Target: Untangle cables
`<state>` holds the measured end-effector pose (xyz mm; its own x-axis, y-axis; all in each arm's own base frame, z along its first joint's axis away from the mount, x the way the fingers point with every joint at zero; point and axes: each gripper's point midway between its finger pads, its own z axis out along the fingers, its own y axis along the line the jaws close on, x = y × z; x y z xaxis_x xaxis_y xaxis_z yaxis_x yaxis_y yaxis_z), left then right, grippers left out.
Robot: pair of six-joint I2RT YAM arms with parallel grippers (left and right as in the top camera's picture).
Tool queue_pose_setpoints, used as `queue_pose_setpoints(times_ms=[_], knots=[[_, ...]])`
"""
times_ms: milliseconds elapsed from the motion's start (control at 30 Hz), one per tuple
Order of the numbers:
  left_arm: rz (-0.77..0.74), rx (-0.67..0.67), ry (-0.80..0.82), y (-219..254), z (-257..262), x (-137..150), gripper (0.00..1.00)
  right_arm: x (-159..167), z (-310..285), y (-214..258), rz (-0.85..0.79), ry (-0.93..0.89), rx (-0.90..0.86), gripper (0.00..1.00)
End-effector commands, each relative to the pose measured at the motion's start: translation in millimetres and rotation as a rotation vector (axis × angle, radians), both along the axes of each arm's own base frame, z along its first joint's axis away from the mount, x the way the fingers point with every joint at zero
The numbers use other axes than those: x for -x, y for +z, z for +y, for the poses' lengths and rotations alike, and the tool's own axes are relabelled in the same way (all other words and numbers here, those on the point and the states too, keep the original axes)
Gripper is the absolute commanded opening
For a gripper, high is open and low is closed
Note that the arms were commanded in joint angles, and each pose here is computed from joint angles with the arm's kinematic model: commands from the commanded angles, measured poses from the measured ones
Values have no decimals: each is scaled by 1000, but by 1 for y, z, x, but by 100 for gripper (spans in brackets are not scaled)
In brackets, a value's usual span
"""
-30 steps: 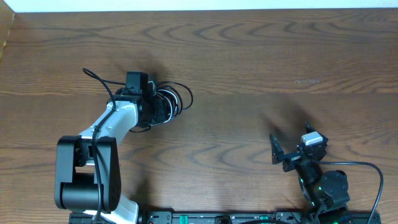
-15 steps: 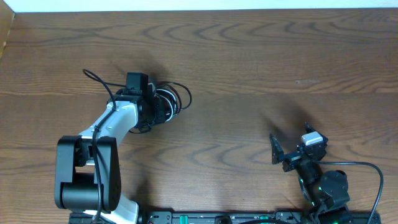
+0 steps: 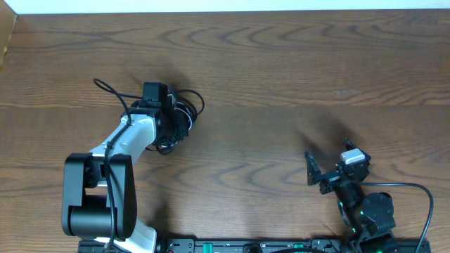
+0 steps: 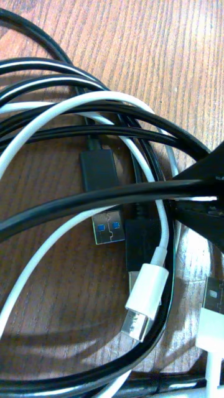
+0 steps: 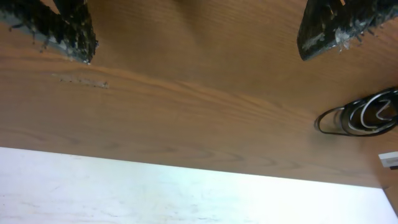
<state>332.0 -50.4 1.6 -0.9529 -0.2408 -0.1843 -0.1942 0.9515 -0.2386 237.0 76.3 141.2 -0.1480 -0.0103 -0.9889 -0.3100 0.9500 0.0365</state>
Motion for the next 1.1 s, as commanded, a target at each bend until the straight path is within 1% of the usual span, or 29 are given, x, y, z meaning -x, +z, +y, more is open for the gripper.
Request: queue_pose_setpoints(times_ms=[0,200,267,533,767,1067], knots=[[34,-10,18,-9,4,8,11,0,0,-2,0,2,16,99],[34,-11,18,-9,4,7,17,0,0,-2,0,2,16,99],[34,-11,18,-9,4,7,27,0,0,-2,0,2,16,99],[34,-11,18,-9,4,8,40,0,0,-2,0,2,16,99],[33,-17,19,-9,5,7,53,0,0,-2,0,2,16,99],[36,-12,31,-9,3,7,53,0,0,-2,0,2,16,99]])
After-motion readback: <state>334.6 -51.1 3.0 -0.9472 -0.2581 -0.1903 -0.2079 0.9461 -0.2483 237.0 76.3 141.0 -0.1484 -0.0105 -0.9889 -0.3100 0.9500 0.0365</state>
